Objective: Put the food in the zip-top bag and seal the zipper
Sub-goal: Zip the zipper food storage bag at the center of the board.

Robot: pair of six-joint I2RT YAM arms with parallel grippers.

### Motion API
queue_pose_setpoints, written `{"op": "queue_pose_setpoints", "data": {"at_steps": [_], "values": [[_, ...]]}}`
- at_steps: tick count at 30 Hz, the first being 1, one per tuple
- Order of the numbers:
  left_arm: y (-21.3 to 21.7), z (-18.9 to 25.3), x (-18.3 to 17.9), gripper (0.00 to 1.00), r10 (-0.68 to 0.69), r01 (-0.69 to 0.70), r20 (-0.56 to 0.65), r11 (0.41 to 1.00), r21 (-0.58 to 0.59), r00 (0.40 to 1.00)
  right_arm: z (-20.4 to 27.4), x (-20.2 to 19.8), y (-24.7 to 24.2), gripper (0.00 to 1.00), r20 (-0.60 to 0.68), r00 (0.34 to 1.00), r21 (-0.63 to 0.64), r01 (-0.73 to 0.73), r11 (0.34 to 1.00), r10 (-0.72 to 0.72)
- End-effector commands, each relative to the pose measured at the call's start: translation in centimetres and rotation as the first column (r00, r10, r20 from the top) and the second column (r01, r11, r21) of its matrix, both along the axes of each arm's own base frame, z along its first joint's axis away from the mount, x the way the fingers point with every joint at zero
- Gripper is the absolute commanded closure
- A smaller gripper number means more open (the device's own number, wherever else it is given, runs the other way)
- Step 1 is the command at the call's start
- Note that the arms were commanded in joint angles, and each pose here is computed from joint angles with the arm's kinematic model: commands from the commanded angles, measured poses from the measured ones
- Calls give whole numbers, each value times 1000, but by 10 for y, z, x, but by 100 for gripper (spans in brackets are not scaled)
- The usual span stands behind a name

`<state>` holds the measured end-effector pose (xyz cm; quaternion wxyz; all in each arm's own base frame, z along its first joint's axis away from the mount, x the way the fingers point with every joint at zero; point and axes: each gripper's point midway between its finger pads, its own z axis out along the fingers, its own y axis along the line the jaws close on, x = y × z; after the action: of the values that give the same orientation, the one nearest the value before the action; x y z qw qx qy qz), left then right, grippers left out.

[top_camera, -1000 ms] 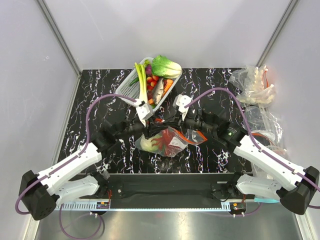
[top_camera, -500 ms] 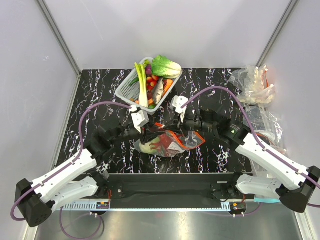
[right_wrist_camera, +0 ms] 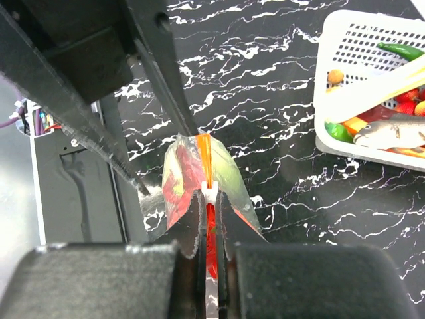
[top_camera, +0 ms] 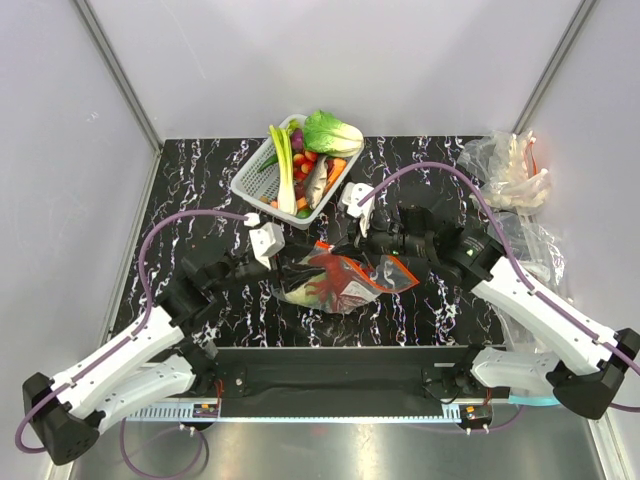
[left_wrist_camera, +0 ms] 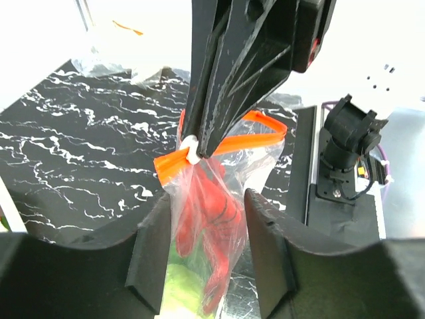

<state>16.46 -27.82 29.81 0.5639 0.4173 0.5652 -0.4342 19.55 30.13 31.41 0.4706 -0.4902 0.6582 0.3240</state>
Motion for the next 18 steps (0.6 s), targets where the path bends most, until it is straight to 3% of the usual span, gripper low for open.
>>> {"op": "queue_pose_setpoints", "data": {"at_steps": [1,3,5,8,9,13,15,17,18], "values": [[3,28,1,56,22,-18,60,998,-62,998,29,-1,1,100,46,999,43,-24,999,22],[2,32,4,65,30,-26,65,997,-68,997,28,-4,3,100,40,999,43,-37,998,35],[0,33,7,66,34,-30,61,997,-66,998,29,-4,3,100,38,998,42,-41,998,40],[-6,33,12,77,28,-25,59,998,-61,998,28,-7,4,100,34,998,42,-53,998,52],[-9,30,15,85,26,-23,52,998,-56,998,28,-7,4,100,34,998,43,-56,997,55],[-15,37,16,100,11,-4,66,995,-98,998,23,-8,4,100,23,998,35,-57,998,56],[-16,37,16,100,2,5,69,995,-99,998,22,-8,3,100,25,998,37,-52,998,51],[-16,35,17,100,5,1,68,996,-90,998,25,-8,0,90,35,999,52,-42,998,40],[-15,35,17,100,11,-5,68,996,-88,998,23,-6,-2,68,38,999,51,-20,998,18]]}}
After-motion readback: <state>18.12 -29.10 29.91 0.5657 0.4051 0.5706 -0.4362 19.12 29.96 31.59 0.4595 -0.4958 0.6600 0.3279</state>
